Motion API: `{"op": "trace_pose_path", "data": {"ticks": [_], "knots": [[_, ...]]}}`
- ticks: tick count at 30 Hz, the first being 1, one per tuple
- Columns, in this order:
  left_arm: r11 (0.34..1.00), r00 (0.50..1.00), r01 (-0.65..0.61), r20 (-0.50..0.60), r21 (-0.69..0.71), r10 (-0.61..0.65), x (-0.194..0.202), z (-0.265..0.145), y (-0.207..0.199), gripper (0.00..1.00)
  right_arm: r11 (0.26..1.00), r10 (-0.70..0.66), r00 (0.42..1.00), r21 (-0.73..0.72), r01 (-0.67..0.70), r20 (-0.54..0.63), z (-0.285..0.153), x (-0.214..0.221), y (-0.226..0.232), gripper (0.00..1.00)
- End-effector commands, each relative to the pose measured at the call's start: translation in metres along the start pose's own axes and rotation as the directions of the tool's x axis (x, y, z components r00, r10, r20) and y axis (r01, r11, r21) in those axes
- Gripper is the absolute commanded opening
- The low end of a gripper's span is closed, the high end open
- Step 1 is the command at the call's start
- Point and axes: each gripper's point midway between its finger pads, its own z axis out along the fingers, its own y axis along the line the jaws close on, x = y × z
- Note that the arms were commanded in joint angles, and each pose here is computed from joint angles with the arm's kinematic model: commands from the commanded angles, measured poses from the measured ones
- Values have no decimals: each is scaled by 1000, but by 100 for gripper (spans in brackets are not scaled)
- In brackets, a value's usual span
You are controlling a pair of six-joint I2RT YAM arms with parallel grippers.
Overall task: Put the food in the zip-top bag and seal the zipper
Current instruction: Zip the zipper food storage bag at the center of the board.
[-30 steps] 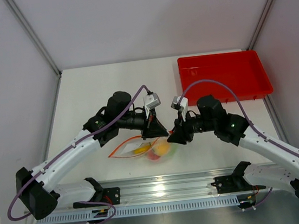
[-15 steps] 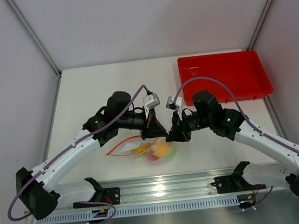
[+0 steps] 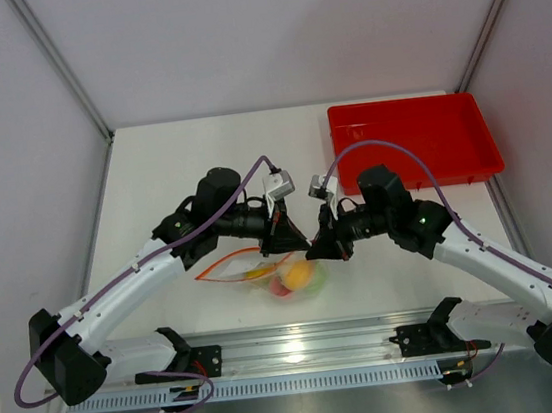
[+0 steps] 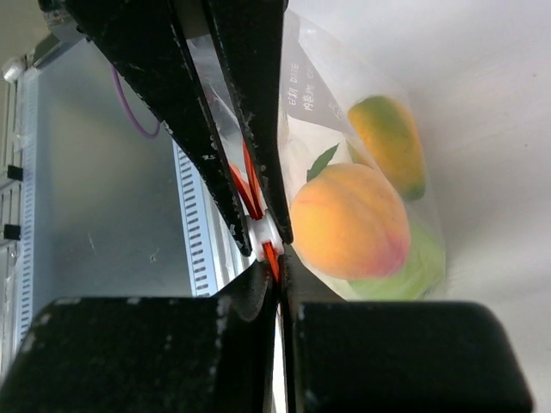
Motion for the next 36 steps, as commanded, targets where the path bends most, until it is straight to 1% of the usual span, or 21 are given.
{"op": "trace_pose_path", "data": {"ticks": [1,4,6,9,18,21,24,28,36], "knots": [[1000,1000,-22,5,19,22,-2,-4,-7,1,999,-44,984,19,41,171,-12,-40,1,0],[1000,1000,-18,-3,0,18,0,-5,-4,1,1000,-20,978,24,16,209,-15,-46,-1,0],[1000,1000,-15,-8,-13,15,1,-5,-1,1,999,19,974,38,-29,226,-16,-49,-6,0],[1000,1000,-12,-8,-25,12,1,-4,1,0,998,59,967,22,-66,247,-16,-51,-7,0],[996,1000,4,1,-85,-4,0,-9,8,1,991,124,947,20,-136,295,-17,-45,-8,0],[993,1000,26,7,-118,-26,2,-9,15,1,991,119,936,18,-133,332,-19,-45,-8,0],[986,998,58,16,-155,-56,3,-11,21,1,989,124,931,37,-145,344,-20,-40,-11,0],[986,998,68,17,-151,-66,2,-13,19,1,987,115,929,62,-146,353,-23,-36,-15,0],[985,998,61,20,-161,-58,3,-19,15,0,988,111,930,61,-141,350,-23,-33,-15,0]]}}
